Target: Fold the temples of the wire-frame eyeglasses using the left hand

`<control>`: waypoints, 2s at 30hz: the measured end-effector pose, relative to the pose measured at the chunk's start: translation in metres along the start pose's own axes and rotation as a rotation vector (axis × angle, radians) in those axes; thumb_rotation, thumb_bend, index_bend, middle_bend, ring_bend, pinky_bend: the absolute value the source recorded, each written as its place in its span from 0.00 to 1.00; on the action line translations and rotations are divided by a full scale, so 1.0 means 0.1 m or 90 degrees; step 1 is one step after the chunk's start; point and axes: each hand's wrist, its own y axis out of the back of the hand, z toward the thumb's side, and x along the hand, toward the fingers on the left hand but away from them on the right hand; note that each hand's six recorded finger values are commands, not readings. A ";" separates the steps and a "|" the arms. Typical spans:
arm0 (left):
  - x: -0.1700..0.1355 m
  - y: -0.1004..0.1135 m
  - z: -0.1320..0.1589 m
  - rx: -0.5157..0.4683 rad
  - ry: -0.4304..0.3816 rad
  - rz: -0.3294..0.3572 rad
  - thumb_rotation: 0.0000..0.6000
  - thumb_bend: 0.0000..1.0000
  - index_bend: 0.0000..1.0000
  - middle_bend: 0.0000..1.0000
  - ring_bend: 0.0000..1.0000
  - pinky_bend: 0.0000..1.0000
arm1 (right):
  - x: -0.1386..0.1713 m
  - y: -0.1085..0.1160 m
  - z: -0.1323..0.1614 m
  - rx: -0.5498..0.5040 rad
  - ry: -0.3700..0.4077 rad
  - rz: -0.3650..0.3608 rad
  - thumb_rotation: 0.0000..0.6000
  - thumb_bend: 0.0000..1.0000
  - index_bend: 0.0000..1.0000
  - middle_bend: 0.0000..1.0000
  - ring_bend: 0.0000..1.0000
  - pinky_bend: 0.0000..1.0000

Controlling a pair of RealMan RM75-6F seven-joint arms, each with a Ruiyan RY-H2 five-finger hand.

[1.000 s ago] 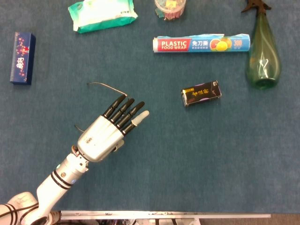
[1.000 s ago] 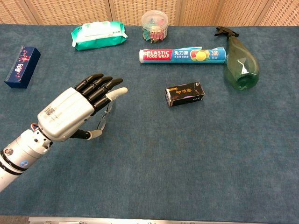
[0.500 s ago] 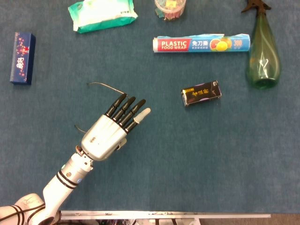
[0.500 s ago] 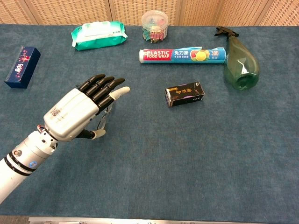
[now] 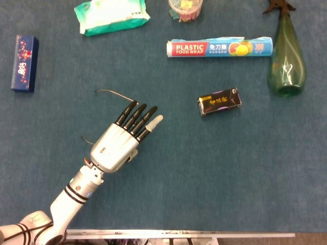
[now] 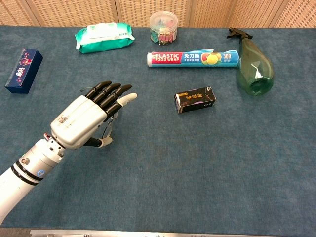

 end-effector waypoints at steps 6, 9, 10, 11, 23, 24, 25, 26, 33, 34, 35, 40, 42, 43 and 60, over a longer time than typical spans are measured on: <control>0.01 -0.03 -0.03 0.003 0.008 -0.004 1.00 0.10 0.00 0.00 0.00 0.05 | 0.00 0.00 -0.01 -0.001 -0.001 0.000 1.00 0.19 0.33 0.29 0.23 0.38; 0.01 -0.04 -0.05 0.005 0.012 -0.005 1.00 0.10 0.00 0.00 0.00 0.05 | 0.00 0.00 -0.01 -0.001 -0.002 0.000 1.00 0.19 0.33 0.29 0.23 0.38; 0.01 -0.05 -0.05 0.005 0.014 -0.005 1.00 0.10 0.00 0.00 0.00 0.05 | 0.00 0.00 -0.01 -0.001 -0.001 0.000 1.00 0.19 0.33 0.29 0.23 0.38; 0.01 -0.05 -0.07 0.006 0.015 -0.006 1.00 0.10 0.00 0.00 0.00 0.05 | 0.00 0.00 -0.01 -0.001 -0.002 0.000 1.00 0.19 0.33 0.29 0.23 0.38; -0.07 -0.06 -0.34 0.028 0.050 -0.009 1.00 0.10 0.00 0.00 0.00 0.05 | -0.01 0.00 -0.01 0.000 -0.002 0.001 1.00 0.19 0.33 0.29 0.23 0.38; -0.08 -0.06 -0.36 0.030 0.053 -0.008 1.00 0.10 0.00 0.00 0.00 0.05 | -0.01 0.00 -0.01 0.000 -0.002 0.001 1.00 0.19 0.33 0.29 0.23 0.38; -0.08 -0.05 -0.38 0.031 0.056 -0.008 1.00 0.10 0.00 0.00 0.00 0.05 | -0.01 -0.01 0.00 0.000 -0.002 0.002 1.00 0.19 0.33 0.29 0.23 0.38; -0.09 -0.05 -0.41 0.033 0.060 -0.006 1.00 0.10 0.00 0.00 0.00 0.05 | -0.01 -0.01 0.00 0.001 -0.001 0.002 1.00 0.19 0.33 0.29 0.23 0.38; -0.08 -0.01 -0.55 0.039 0.082 0.000 1.00 0.10 0.00 0.00 0.00 0.05 | -0.01 -0.03 0.01 0.003 -0.001 0.005 1.00 0.19 0.33 0.29 0.23 0.38; -0.08 -0.01 -0.57 0.041 0.084 0.001 1.00 0.10 0.00 0.00 0.00 0.05 | -0.01 -0.03 0.01 0.004 -0.001 0.005 1.00 0.19 0.33 0.29 0.23 0.38; -0.08 -0.01 -0.58 0.043 0.086 0.001 1.00 0.10 0.00 0.00 0.00 0.05 | -0.01 -0.03 0.01 0.004 -0.001 0.005 1.00 0.19 0.33 0.29 0.23 0.38; -0.04 0.01 -0.65 0.050 0.098 0.004 1.00 0.10 0.00 0.00 0.00 0.05 | -0.01 -0.03 0.01 0.004 -0.001 0.006 1.00 0.19 0.33 0.29 0.23 0.38; -0.02 0.01 -0.68 0.052 0.103 0.005 1.00 0.10 0.00 0.00 0.00 0.05 | -0.01 -0.03 0.01 0.004 -0.002 0.006 1.00 0.19 0.33 0.29 0.23 0.38; -0.01 0.02 -0.69 0.053 0.105 0.006 1.00 0.10 0.00 0.00 0.00 0.05 | -0.01 -0.03 0.01 0.004 -0.002 0.006 1.00 0.19 0.33 0.29 0.23 0.38; 0.05 0.06 -0.82 0.046 0.130 0.016 1.00 0.10 0.00 0.00 0.00 0.05 | -0.02 -0.03 0.01 0.003 -0.001 0.007 1.00 0.19 0.33 0.29 0.23 0.38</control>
